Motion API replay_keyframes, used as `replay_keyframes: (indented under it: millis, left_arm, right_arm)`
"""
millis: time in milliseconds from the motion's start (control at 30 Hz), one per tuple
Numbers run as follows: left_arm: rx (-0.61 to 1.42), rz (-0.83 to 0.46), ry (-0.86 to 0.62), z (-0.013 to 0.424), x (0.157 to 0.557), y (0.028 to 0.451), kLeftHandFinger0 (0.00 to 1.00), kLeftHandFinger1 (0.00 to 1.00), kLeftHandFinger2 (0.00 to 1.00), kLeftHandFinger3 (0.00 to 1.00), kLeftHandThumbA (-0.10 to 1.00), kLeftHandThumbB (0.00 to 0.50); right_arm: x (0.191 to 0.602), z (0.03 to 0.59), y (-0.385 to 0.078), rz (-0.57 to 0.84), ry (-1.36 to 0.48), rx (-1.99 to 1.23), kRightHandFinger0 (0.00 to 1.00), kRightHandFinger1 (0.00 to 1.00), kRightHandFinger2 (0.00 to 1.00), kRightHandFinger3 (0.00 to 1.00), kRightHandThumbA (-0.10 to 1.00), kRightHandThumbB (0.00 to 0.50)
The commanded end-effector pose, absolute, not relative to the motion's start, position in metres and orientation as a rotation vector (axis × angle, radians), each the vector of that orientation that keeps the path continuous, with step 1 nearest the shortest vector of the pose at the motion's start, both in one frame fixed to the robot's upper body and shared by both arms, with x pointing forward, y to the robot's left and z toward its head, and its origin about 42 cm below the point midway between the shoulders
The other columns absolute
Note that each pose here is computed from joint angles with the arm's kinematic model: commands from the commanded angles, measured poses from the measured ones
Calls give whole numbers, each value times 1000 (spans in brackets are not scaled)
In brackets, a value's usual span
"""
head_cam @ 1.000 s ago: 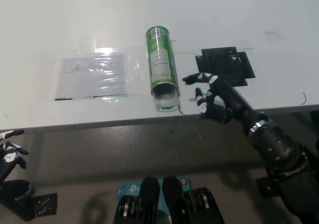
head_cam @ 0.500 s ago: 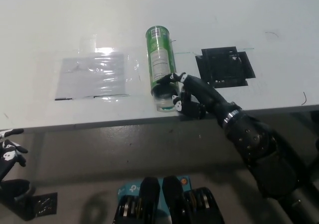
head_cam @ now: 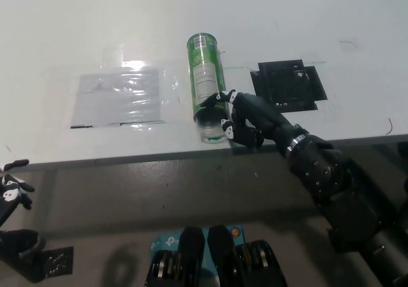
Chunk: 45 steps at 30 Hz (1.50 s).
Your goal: The robot uses its right hand finger to pull out the chips tray kept inside a container in the middle of the desk
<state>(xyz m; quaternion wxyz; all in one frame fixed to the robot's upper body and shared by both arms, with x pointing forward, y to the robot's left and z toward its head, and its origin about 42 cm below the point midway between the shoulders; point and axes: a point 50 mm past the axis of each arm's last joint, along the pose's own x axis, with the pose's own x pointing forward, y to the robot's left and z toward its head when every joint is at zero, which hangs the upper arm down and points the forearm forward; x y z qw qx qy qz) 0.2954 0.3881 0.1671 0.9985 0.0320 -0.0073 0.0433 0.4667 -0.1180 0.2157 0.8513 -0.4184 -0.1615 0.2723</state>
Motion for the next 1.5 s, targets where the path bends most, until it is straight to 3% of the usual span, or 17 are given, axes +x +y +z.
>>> replay_keyframes:
  millis: [0, 67, 100, 133, 200, 267, 400, 500, 600, 667, 867, 1067, 1100, 1133, 1233, 1267, 1467]
  left_arm:
    - [108, 71, -75, 192, 300, 397, 343, 306, 380, 633, -100, 95]
    - [111, 73, -83, 196, 301, 400, 344, 309, 387, 635, -100, 94]
    - [108, 72, -82, 195, 302, 400, 349, 314, 396, 643, -100, 93]
    - [110, 74, -80, 197, 303, 400, 351, 314, 396, 644, -100, 89]
    - [109, 78, -83, 200, 304, 401, 353, 314, 394, 640, -100, 91]
    - [113, 79, -89, 202, 308, 402, 354, 314, 389, 636, -100, 100]
    - [117, 79, -98, 206, 310, 404, 357, 317, 387, 637, -100, 95]
    - [114, 84, -95, 208, 310, 405, 362, 319, 396, 640, -100, 99]
    - [113, 85, -93, 210, 310, 405, 366, 325, 396, 638, -100, 93]
    - [113, 84, -95, 210, 310, 405, 365, 327, 393, 638, -100, 102]
    - [110, 80, -92, 208, 311, 404, 359, 322, 387, 624, -100, 109]
    - [111, 74, -103, 207, 312, 405, 349, 316, 385, 629, -100, 101]
    - [110, 83, -98, 206, 310, 406, 348, 314, 386, 629, -100, 111]
    - [111, 84, -100, 206, 309, 406, 347, 313, 385, 627, -100, 110]
    - [114, 83, -97, 205, 310, 407, 365, 320, 386, 622, -100, 111]
    - [113, 84, -95, 205, 310, 407, 360, 317, 379, 621, -100, 116]
    - [116, 89, -92, 205, 310, 407, 371, 326, 390, 633, -100, 108]
  right_arm:
    - [463, 215, -130, 582, -396, -972, 58, 88, 668, 694, -100, 262]
    - [461, 212, -133, 576, -380, -971, 32, 80, 691, 700, -100, 246]
    - [456, 205, -138, 578, -357, -968, 210, 285, 727, 711, -100, 227]
    - [454, 200, -139, 579, -357, -974, 287, 355, 740, 716, -100, 226]
    - [450, 197, -139, 580, -354, -982, 262, 340, 713, 721, -100, 232]
    - [441, 187, -138, 600, -323, -1000, 62, 180, 733, 758, -100, 216]
    - [430, 165, -133, 644, -316, -949, 192, 254, 736, 774, -100, 216]
    - [424, 152, -126, 653, -323, -959, 110, 176, 751, 769, -100, 220]
    - [421, 148, -121, 656, -321, -957, 210, 262, 727, 777, -100, 214]
    - [420, 146, -114, 662, -332, -970, 167, 249, 757, 785, -100, 216]
    - [416, 144, -110, 654, -325, -968, 264, 282, 747, 784, -100, 223]
    - [404, 136, -113, 639, -303, -939, 80, 195, 745, 799, -100, 198]
    - [401, 135, -112, 631, -286, -937, 77, 192, 765, 801, -100, 194]
    - [398, 136, -113, 630, -279, -940, 161, 280, 798, 811, -100, 186]
    - [392, 136, -115, 610, -268, -921, 130, 270, 815, 802, -100, 184]
    - [386, 137, -117, 591, -267, -902, 22, 167, 800, 797, -100, 187]
    - [360, 147, -122, 553, -276, -821, 0, 84, 753, 792, -100, 197]
